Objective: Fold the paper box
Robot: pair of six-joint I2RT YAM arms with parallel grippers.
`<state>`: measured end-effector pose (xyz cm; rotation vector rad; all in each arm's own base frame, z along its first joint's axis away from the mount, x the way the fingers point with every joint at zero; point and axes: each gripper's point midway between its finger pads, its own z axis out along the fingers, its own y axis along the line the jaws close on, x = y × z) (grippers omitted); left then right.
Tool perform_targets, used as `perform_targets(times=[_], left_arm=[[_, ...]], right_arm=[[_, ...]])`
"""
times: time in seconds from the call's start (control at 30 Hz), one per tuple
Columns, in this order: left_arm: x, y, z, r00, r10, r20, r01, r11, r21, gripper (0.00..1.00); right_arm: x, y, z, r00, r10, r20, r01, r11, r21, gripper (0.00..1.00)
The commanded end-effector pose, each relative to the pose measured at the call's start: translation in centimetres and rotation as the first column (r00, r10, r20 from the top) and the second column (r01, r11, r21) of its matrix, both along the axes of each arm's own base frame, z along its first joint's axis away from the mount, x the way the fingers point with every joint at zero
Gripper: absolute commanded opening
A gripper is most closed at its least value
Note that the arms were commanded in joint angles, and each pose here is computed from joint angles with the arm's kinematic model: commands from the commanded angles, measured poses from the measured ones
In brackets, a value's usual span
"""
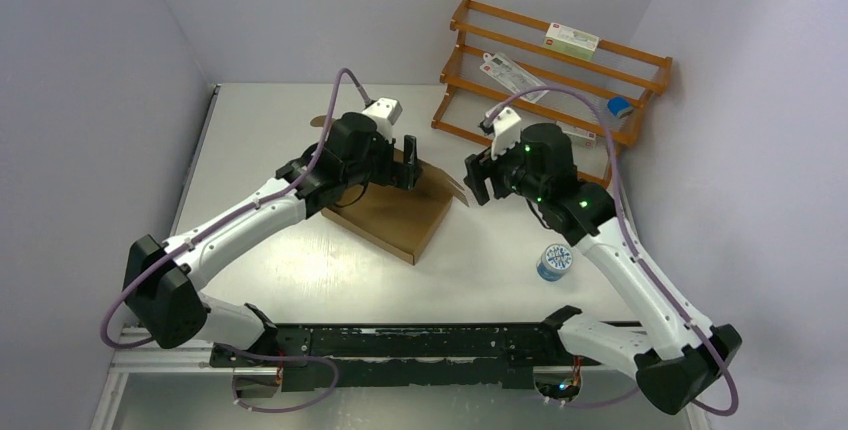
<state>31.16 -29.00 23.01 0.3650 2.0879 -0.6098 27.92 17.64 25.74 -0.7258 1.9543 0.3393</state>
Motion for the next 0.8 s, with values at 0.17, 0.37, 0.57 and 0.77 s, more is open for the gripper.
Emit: perform_targets(times=[0.17,0.37,0.57,0.77], left_arm=[[1.7,-0.3,1.4,1.0,-0.028,0.006,0.028,0.999,-0.017,0.98],[1.9,0.0,1.2,0.999,-0.032,0.004,0.032,0.999,-0.023,0.98],[1.9,0.3,1.8,0.999,-0.038,0.016,0.038,0.999,-0.017,0.98],[2.2,1.0,2.4,0.999,-0.036,0.035,0.036,0.999,-0.006,0.98]], right_arm=[[-3.0,1.9,2.7,0.987,0.159,-0.003,-0.159,0.987,-0.035,0.75],[-1.8,3.3,-0.2,0.987,0.136,-0.086,-0.15,0.97,-0.189,0.74],[0.1,3.2,-1.3,0.994,0.077,-0.08,-0.097,0.955,-0.281,0.66],[0.8,3.0,-2.5,0.996,0.05,-0.078,-0.073,0.943,-0.324,0.47]])
